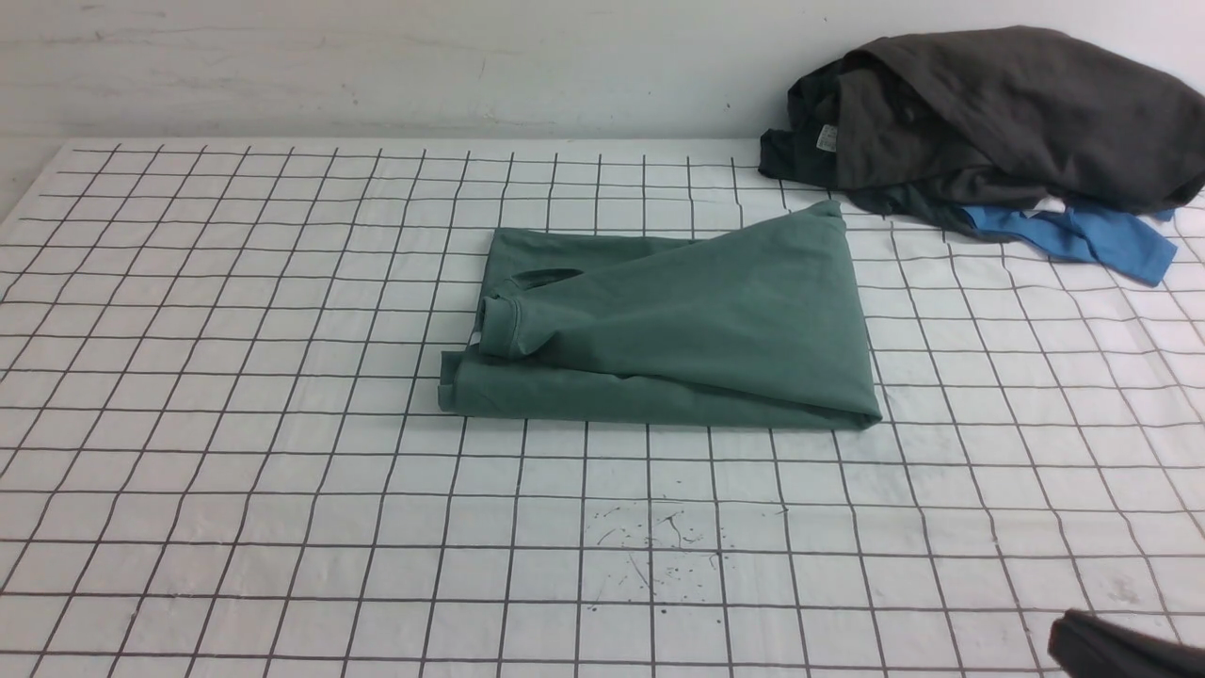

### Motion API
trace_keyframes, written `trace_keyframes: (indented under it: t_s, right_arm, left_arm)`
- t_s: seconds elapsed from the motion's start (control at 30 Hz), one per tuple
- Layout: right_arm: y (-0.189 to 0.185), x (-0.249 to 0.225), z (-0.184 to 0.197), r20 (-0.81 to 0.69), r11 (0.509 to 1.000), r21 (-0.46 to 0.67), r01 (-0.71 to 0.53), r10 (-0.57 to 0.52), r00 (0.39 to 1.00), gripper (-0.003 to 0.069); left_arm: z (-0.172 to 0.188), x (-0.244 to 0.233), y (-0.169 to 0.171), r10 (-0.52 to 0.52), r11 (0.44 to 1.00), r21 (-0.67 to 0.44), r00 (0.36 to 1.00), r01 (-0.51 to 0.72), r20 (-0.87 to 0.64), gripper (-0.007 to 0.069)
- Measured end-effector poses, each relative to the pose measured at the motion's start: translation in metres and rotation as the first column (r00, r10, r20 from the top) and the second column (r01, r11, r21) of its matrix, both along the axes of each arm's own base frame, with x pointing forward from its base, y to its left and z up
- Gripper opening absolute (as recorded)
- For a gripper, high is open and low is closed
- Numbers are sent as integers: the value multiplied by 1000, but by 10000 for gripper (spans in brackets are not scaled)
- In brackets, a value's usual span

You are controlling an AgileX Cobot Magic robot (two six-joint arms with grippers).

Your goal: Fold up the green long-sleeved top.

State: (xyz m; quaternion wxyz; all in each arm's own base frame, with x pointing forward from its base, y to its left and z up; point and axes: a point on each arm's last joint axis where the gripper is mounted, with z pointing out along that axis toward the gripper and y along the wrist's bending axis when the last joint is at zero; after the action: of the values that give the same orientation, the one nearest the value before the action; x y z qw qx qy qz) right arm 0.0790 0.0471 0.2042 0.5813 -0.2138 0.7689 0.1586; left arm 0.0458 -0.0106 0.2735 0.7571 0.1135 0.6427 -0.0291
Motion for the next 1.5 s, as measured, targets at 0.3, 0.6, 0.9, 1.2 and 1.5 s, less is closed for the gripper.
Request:
trace_keyframes:
  t_s: [0.3,0.6,0.9,1.2,1.5]
  right_arm:
    - [-13,-15,-29,-41,998,-36,46,-47,998,-11]
    - [-40,-24,-22,78,916,51,398,-401,913,-11]
    - [-47,-24,-22,72,860,60,508,-511,857,-11]
    - [-47,-24,-22,72,860,60,508,-511,857,-11]
    - [-47,-24,-22,72,860,60,508,-511,857,-13]
  left_arm:
    - [0,0,0,0,1000,0,1000,0,0,-7]
    - [0,0,0,0,1000,-1,1000,0,3,-7]
    - [0,0,0,0,1000,-1,1000,0,3,-7]
    - [0,0,0,0,1000,-1,1000,0,3,-7]
    - [-7,-2,1,3,1000,-4,1000,-3,13,-7]
